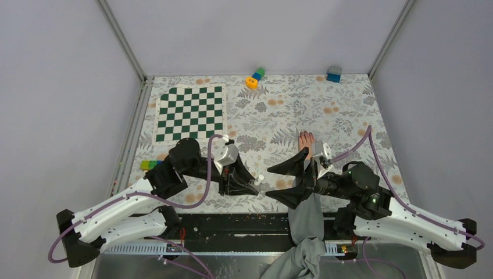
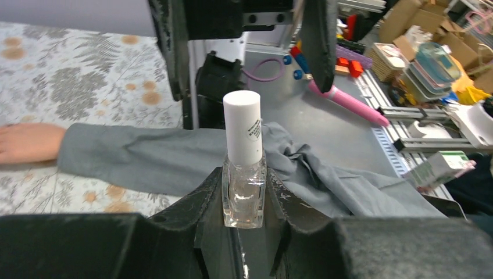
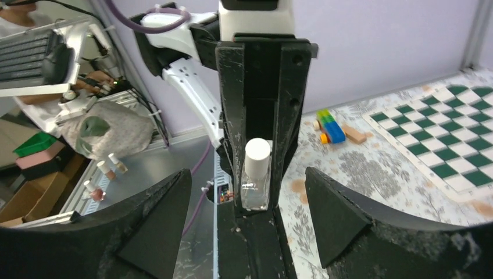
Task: Paint the nails
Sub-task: Screw the nail polish bottle.
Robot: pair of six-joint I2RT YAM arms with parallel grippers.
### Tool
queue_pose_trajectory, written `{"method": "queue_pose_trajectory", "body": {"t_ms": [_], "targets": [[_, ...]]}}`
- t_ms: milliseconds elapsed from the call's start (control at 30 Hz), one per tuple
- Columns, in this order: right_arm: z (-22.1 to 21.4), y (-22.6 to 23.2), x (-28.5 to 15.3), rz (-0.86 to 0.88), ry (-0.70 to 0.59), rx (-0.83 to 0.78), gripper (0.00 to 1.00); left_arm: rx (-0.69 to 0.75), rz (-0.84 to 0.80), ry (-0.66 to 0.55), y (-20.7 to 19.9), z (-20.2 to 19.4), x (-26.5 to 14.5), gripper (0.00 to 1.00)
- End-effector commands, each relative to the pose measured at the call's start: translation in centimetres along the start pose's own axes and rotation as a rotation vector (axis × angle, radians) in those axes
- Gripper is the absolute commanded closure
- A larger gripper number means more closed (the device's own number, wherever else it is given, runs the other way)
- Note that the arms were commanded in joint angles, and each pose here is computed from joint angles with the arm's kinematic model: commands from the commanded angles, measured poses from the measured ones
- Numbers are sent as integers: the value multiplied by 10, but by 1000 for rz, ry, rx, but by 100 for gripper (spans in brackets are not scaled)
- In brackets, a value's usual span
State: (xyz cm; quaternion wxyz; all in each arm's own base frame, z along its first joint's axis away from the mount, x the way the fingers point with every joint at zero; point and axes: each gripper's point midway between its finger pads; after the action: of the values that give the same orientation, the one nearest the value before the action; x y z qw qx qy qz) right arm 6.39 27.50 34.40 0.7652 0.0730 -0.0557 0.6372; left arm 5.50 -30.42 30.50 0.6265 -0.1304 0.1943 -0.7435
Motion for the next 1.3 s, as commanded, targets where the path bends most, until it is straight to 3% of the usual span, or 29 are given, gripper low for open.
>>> {"method": "queue_pose_trajectory", "body": {"t_ms": [0,167,467,967,1267], "targets": [[22,18,5,121,-115,-81,22,106,-189,-26,-42,21,-3,100],[32,24,15,157,-206,-50,24,105,-221,-22,-49,21,-4,100],[36,37,31,256,-251,30,32,95,-245,-15,-53,20,-3,100],[29,39,29,265,-242,66,52,99,-228,-52,-52,24,-4,100],[28,45,36,308,-241,107,71,96,-193,-79,-47,28,-3,100]]}}
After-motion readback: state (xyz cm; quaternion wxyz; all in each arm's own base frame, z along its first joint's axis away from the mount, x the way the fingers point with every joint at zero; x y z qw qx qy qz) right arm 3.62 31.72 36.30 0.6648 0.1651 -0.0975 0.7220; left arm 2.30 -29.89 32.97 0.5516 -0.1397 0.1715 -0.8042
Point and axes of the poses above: each gripper's point midway between its finger pads, its own x axis out along the fingers, its own y axis along the line the jaws close on, z = x × y, and after that the axes turned 13 degrees about -x, right-handed
